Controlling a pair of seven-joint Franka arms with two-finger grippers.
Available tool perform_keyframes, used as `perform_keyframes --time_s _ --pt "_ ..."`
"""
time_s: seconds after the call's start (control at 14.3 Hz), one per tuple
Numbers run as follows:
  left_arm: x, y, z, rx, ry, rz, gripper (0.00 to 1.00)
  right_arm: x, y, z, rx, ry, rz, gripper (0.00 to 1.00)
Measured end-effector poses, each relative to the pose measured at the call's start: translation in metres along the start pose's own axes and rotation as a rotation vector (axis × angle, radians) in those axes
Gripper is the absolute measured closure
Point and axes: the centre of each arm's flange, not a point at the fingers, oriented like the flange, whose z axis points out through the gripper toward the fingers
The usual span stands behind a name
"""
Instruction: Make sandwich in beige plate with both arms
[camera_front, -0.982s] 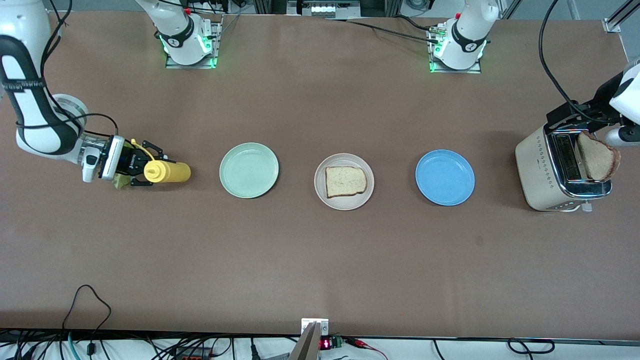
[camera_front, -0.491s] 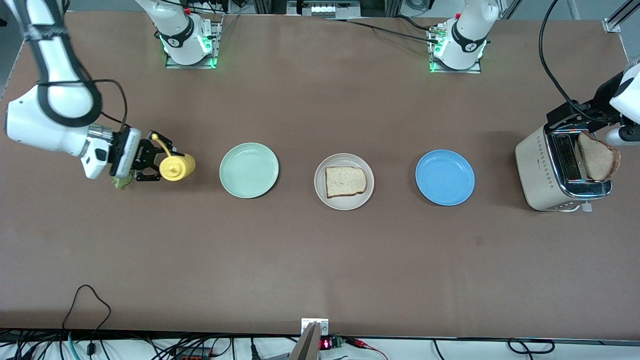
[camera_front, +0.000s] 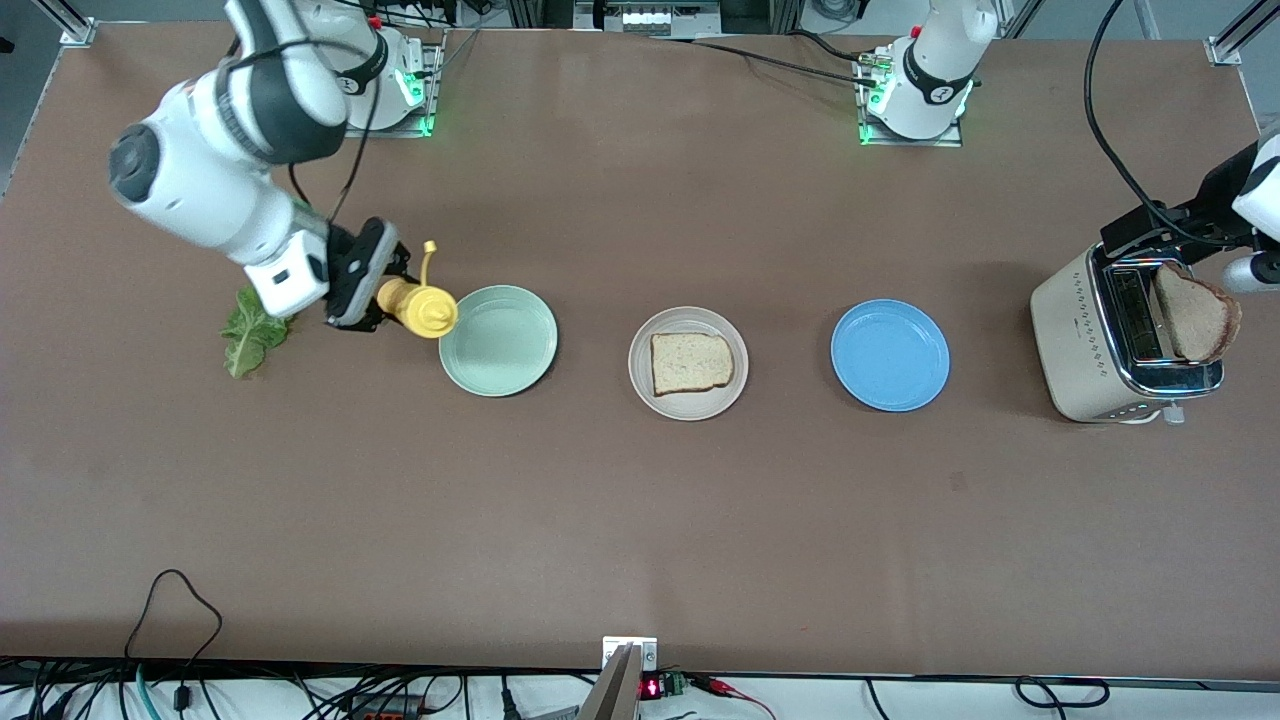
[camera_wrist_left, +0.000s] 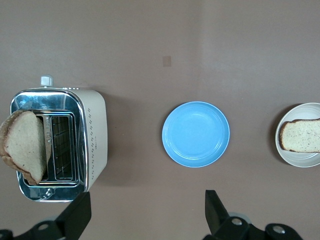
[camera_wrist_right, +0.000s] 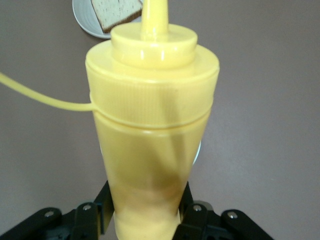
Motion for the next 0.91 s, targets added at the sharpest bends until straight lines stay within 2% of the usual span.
perform_keyframes --time_s 0.21,0.42,0.7,0.91 --pt "0.000 0.000 0.000 0.000 0.000 0.000 0.00 0.039 -0.040 0.006 -0.071 -0.108 -0.050 0.45" --pt "0.000 0.000 0.000 0.000 0.000 0.000 0.00 0.074 -0.081 0.024 -0.132 -0.191 -0.073 0.45" --pt "0.000 0.000 0.000 -0.001 0.000 -0.001 0.00 0.120 -0.120 0.065 -0.178 -0.250 -0.093 0.45" --pt "0.000 -0.001 0.000 -0.001 0.000 -0.002 0.00 0.153 -0.118 0.097 -0.202 -0.290 -0.109 0.45"
